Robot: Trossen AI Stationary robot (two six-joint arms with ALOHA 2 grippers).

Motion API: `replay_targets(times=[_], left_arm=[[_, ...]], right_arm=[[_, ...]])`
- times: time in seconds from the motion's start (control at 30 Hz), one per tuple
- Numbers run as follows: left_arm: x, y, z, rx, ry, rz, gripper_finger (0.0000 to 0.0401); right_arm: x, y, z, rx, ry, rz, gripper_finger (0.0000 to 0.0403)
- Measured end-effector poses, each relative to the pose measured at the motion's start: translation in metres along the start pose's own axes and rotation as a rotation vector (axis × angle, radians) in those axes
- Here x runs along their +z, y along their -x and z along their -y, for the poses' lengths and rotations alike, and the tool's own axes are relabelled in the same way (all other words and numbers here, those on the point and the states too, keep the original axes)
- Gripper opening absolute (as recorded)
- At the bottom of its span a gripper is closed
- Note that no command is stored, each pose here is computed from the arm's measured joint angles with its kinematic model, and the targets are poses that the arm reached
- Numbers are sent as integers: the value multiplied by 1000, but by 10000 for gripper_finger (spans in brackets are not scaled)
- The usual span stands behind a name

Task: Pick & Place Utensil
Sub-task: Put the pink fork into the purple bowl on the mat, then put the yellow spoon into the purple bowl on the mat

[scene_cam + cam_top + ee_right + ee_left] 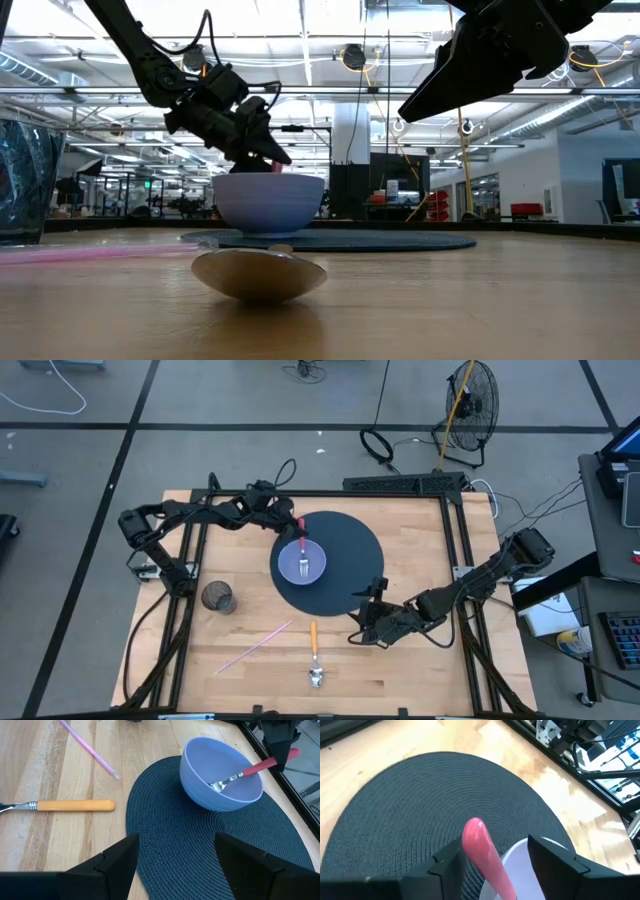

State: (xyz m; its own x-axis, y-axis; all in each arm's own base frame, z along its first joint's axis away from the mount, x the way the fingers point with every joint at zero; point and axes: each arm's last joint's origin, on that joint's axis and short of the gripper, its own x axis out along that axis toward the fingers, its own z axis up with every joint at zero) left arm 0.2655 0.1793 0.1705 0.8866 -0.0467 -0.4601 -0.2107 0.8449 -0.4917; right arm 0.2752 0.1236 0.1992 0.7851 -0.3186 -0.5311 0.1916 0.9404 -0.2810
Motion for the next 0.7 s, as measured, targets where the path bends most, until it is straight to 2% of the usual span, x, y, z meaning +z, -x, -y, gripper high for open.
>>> replay_targets(times=[0.2, 0.7], left_arm=[[1, 0, -1, 34, -4, 13, 236], [9, 10, 4, 135, -48, 66, 237]], right_arm=[[0, 0, 0, 1, 0, 0, 254], [0, 0, 0, 2, 0, -1, 254]])
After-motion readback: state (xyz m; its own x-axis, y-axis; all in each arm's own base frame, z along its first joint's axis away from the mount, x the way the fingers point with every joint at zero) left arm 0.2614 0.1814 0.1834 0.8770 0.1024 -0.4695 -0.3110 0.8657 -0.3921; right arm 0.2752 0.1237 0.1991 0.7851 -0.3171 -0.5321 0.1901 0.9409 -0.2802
